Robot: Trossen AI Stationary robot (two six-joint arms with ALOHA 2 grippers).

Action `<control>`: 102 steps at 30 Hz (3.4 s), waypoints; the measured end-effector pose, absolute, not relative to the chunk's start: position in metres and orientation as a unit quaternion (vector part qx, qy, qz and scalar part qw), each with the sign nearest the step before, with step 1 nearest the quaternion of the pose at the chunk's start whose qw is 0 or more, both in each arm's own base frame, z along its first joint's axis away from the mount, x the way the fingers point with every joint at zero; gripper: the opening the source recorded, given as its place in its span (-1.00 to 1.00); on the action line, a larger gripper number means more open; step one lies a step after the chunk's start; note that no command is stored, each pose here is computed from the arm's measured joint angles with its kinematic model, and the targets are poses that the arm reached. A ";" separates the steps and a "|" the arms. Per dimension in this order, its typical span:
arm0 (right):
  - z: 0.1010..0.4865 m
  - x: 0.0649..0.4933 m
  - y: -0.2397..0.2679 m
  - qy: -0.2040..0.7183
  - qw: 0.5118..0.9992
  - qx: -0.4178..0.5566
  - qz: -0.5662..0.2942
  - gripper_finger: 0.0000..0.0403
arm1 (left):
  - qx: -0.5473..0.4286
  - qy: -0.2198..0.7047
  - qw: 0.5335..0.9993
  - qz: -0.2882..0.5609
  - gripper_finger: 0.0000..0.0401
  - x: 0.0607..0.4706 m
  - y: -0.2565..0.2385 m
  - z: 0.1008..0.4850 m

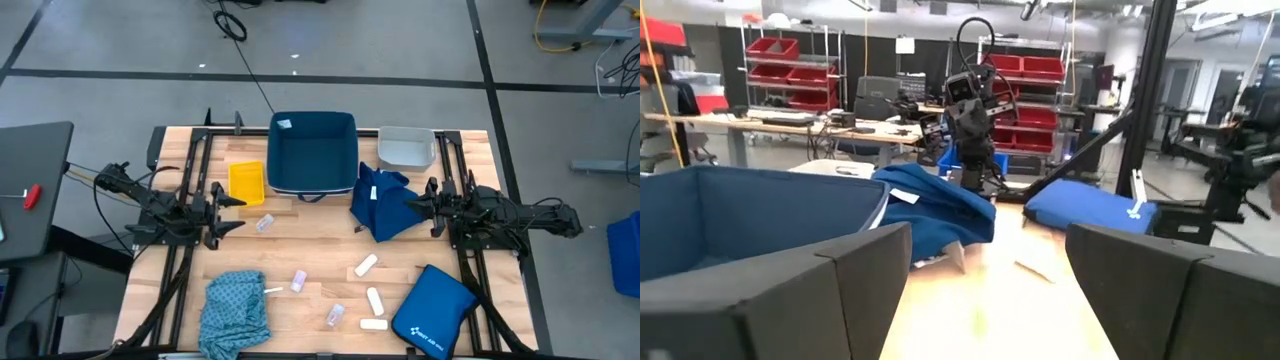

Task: Pick & place medical supplies in basket/bin
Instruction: Put the top white pill bottle into the bin

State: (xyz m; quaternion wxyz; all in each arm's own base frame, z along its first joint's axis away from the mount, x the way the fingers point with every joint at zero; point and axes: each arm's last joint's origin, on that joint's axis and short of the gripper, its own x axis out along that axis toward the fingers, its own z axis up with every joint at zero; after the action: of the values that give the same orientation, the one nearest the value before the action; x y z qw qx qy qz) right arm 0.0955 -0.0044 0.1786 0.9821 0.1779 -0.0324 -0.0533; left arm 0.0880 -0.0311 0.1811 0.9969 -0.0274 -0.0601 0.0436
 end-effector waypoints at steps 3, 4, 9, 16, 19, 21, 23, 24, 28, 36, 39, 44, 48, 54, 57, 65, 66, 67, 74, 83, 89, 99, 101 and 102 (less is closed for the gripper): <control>0.178 0.096 -0.004 -0.031 0.982 0.177 -0.050 -0.95 | -0.010 -0.052 0.998 0.045 0.34 0.088 -0.031 0.180; 0.179 0.096 -0.004 -0.032 0.983 0.177 -0.049 -0.95 | -0.004 -0.048 0.998 0.045 0.34 0.088 -0.031 0.179; 0.177 0.096 -0.004 -0.024 0.984 0.168 -0.054 -0.95 | 0.018 -0.029 0.997 0.065 0.34 0.088 -0.030 0.175; 0.172 0.095 -0.005 -0.003 0.982 0.173 -0.077 -0.91 | 0.022 -0.025 0.996 0.081 0.34 0.088 -0.029 0.175; 0.169 0.097 -0.005 0.015 0.982 0.172 -0.078 -0.76 | 0.025 -0.024 0.996 0.083 0.34 0.088 -0.029 0.175; 0.168 0.098 -0.006 0.025 0.983 0.161 -0.089 -0.62 | 0.027 -0.024 0.996 0.084 0.34 0.088 -0.029 0.175; 0.165 0.100 -0.007 0.037 0.983 0.142 -0.114 -0.49 | 0.029 -0.025 0.994 0.099 0.34 0.088 -0.028 0.175; 0.164 0.101 -0.008 0.043 0.982 0.135 -0.124 -0.44 | 0.029 -0.026 0.993 0.110 0.34 0.088 -0.028 0.175; 0.165 0.105 -0.010 0.039 0.978 0.140 -0.152 -0.33 | 0.038 -0.041 0.989 0.136 0.34 0.087 -0.026 0.179; 0.167 0.116 -0.005 0.038 0.982 0.156 -0.097 -0.02 | 0.011 -0.055 0.987 0.151 0.36 0.087 -0.025 0.182; 0.168 0.121 0.000 0.038 0.986 0.148 -0.061 0.14 | 0.001 -0.057 0.987 0.149 0.42 0.087 -0.025 0.182; 0.170 0.133 0.013 0.055 0.992 0.115 -0.021 0.20 | -0.001 -0.059 0.989 0.137 0.50 0.087 -0.026 0.182; 0.178 0.151 0.027 0.104 0.993 0.051 -0.019 0.15 | 0.005 -0.058 0.989 0.137 0.49 0.087 -0.026 0.183; 0.192 0.191 0.049 0.201 0.979 -0.031 -0.025 0.18 | 0.010 -0.048 0.989 0.140 0.49 0.087 -0.026 0.180; 0.198 0.211 0.059 0.243 0.968 -0.050 -0.022 0.20 | 0.011 -0.039 0.989 0.142 0.49 0.087 -0.026 0.178; 0.211 0.246 0.088 0.335 0.935 -0.116 0.016 0.21 | 0.010 -0.025 0.989 0.149 0.49 0.088 -0.025 0.175; 0.212 0.249 0.090 0.348 0.929 -0.121 0.018 0.21 | 0.009 -0.024 0.988 0.149 0.49 0.088 -0.025 0.174; 0.213 0.251 0.092 0.360 0.925 -0.124 0.018 0.21 | 0.007 -0.024 0.988 0.150 0.49 0.087 -0.025 0.175; 0.206 0.263 0.100 0.429 0.891 -0.142 0.039 0.21 | 0.008 -0.022 0.987 0.159 0.49 0.087 -0.025 0.174; 0.192 0.268 0.104 0.461 0.873 -0.144 0.069 0.21 | 0.006 -0.018 0.987 0.162 0.49 0.087 -0.025 0.174; 0.191 0.269 0.111 0.453 0.878 -0.131 0.086 0.21 | 0.011 -0.017 0.985 0.174 0.49 0.087 -0.024 0.174; 0.193 0.265 0.125 0.429 0.888 -0.154 0.058 0.20 | 0.001 0.012 0.984 0.178 0.49 0.093 -0.027 0.169; 0.193 0.265 0.125 0.430 0.890 -0.146 0.052 0.20 | -0.013 0.021 0.982 0.188 0.49 0.096 -0.027 0.174; 0.193 0.265 0.125 0.429 0.890 -0.145 0.051 0.20 | -0.020 0.027 0.981 0.193 0.49 0.097 -0.027 0.178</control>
State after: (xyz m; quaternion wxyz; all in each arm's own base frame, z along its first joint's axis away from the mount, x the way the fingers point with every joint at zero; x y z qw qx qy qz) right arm 0.2650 0.1246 0.1934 0.8899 -0.1450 0.4294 0.0513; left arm 0.0975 -0.0272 0.1776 0.9807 -0.0198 0.0274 0.1925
